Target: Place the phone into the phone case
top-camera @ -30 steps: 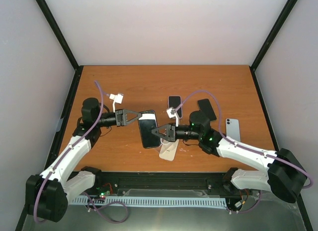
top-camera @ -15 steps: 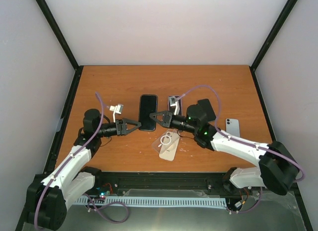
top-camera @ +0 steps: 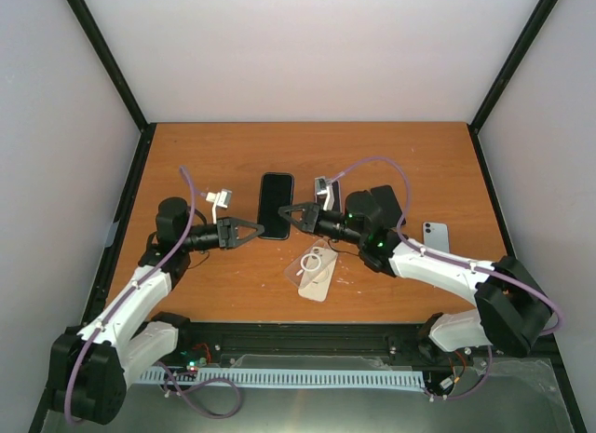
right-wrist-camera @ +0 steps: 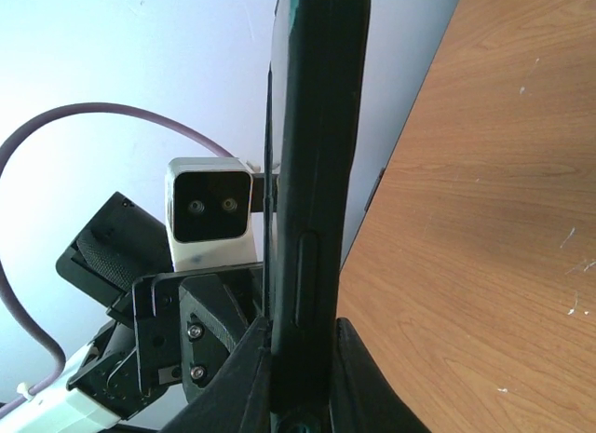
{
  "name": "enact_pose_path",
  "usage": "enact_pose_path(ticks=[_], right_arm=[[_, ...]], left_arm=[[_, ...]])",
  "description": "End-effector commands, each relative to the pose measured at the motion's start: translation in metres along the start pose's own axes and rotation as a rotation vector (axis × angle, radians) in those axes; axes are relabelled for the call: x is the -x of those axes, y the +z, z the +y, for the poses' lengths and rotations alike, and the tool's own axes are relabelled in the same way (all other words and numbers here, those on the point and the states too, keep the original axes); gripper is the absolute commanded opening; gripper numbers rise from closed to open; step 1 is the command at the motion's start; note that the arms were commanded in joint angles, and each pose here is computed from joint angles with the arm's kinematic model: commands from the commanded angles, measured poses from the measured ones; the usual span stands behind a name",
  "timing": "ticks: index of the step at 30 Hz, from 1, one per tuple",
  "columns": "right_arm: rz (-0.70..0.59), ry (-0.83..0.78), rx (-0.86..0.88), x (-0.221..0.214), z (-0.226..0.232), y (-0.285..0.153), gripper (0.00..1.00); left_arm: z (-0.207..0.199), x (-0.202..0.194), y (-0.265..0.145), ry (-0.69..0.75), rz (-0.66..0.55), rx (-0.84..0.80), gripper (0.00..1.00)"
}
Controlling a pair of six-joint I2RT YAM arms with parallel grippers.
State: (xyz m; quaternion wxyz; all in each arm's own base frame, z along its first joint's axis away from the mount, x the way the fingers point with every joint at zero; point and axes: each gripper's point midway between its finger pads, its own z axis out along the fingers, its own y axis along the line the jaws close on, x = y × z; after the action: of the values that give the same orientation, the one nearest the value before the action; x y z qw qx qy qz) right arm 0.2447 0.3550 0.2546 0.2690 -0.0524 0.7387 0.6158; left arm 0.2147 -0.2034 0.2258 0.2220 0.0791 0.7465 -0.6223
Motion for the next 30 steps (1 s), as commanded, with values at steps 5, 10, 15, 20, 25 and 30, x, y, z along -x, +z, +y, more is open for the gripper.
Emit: enact_pose_path(ticks=[5, 10, 15, 20, 25, 30], right_arm=[[-0.051, -0.117, 0.065, 0.027, 0.029, -0.008, 0.28], [-0.095, -0.119, 0.072, 0.05, 0.031, -0.021, 0.38], [-0.099, -0.128, 0.074, 0.066, 0.03, -0.025, 0.41], [-0.084, -0.124, 0.055, 0.075, 0.017, -0.024, 0.41], [-0.065, -0.111, 0.06, 0.07, 0.013, -0.023, 0.42], [-0.04, -0.087, 0.042, 0.061, 0.001, -0.023, 0.47]], left_arm=[[-0.016, -0.002, -0.001, 0.127, 0.043, -0.045, 0.0], [-0.027, -0.013, -0.005, 0.18, 0.076, -0.087, 0.0], [-0.038, -0.017, -0.007, 0.216, 0.097, -0.124, 0.0], [-0.04, -0.016, -0.007, 0.229, 0.106, -0.128, 0.0], [-0.036, -0.014, -0.006, 0.22, 0.101, -0.114, 0.0], [-0.037, -0.012, -0.005, 0.229, 0.096, -0.116, 0.0]])
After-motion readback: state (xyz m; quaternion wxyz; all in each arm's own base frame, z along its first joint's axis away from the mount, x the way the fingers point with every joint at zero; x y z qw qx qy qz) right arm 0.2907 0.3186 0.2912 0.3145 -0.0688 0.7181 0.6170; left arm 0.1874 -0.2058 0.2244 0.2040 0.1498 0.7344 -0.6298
